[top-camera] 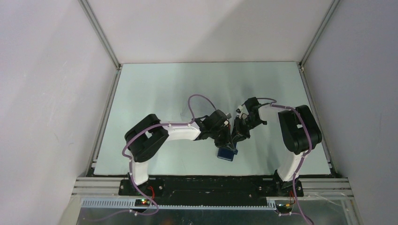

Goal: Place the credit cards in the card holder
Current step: Close the card holder at the center of the board.

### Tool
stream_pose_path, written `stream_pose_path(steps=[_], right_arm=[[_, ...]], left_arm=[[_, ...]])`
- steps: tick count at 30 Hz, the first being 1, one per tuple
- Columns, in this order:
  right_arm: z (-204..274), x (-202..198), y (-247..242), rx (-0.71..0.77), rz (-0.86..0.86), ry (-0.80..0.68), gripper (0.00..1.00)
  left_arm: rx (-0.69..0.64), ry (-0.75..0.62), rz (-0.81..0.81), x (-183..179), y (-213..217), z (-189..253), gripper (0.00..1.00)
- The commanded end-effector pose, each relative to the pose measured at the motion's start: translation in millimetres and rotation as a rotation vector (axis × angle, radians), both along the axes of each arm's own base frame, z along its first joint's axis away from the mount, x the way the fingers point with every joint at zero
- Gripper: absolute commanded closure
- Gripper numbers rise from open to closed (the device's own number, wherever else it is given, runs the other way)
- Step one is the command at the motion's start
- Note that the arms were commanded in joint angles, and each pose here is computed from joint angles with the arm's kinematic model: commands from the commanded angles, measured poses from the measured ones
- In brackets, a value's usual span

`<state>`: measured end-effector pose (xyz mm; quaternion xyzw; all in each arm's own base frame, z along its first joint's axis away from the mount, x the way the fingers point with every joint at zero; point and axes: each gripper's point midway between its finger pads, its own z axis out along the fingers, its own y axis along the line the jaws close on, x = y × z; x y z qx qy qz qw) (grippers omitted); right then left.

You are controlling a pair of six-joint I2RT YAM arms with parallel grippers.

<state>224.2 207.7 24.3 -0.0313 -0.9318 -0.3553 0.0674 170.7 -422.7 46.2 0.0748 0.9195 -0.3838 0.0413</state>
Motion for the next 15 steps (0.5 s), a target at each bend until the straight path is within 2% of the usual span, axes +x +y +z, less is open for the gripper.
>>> stream_pose_path(steps=[1, 15], right_arm=[[-11, 10, -17, -0.13, 0.02, -0.089, 0.84], [2, 8, -23, -0.17, 0.028, -0.13, 0.83]], left_arm=[[-0.037, -0.036, 0.009, 7, -8, 16, 1.0], [0.083, -0.131, 0.037, 21, 16, 8, 1.0]])
